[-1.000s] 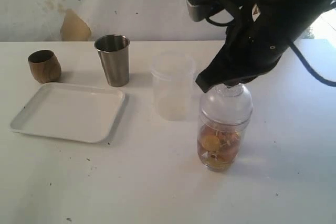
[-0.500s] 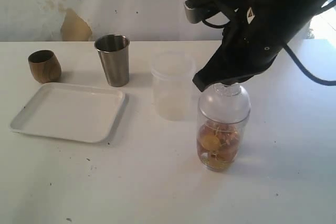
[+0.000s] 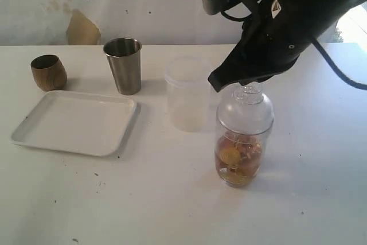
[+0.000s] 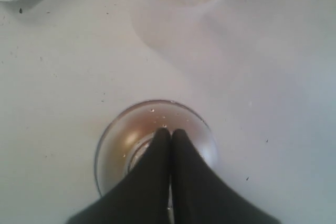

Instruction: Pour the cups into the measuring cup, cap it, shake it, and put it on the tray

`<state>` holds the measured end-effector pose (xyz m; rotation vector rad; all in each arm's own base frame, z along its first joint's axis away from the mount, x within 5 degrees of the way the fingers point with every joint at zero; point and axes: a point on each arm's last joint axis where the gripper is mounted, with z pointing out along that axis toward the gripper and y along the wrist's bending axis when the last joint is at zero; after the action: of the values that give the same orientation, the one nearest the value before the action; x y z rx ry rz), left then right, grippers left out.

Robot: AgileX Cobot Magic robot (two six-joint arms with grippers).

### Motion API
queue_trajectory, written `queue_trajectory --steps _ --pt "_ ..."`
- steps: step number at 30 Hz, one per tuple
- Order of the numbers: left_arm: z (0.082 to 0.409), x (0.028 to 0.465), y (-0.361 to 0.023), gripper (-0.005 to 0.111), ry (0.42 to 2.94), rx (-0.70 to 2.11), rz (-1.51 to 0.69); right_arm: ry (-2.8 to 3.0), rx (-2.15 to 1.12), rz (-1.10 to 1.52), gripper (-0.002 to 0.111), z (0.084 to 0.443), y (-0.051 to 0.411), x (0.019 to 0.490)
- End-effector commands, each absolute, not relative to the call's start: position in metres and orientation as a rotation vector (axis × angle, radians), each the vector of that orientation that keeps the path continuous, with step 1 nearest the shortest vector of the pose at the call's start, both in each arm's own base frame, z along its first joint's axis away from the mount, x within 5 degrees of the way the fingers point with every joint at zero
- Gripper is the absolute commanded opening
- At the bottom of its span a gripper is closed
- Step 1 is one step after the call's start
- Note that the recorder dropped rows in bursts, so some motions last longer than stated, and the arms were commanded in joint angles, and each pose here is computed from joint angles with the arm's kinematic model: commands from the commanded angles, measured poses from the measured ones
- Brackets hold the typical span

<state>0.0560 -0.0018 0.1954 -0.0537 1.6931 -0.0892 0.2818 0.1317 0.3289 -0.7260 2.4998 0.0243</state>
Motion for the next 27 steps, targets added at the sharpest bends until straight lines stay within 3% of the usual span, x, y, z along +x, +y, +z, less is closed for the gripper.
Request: queue_trajectory --steps 1,12,27 --pt "0.195 0.056 -0.002 0.0 1.679 -0.053 -0.089 2.54 -0.733 0.007 0.0 0.322 0.129 0.284" --pt "0.195 0.056 -0.002 0.0 1.679 -0.053 -0.089 2.606 -0.759 -0.012 0.0 0.319 0.126 0.279" --pt "0.195 0.056 -0.002 0.0 1.679 -0.053 -0.089 2.498 -0.745 0.007 0.0 0.347 0.119 0.264"
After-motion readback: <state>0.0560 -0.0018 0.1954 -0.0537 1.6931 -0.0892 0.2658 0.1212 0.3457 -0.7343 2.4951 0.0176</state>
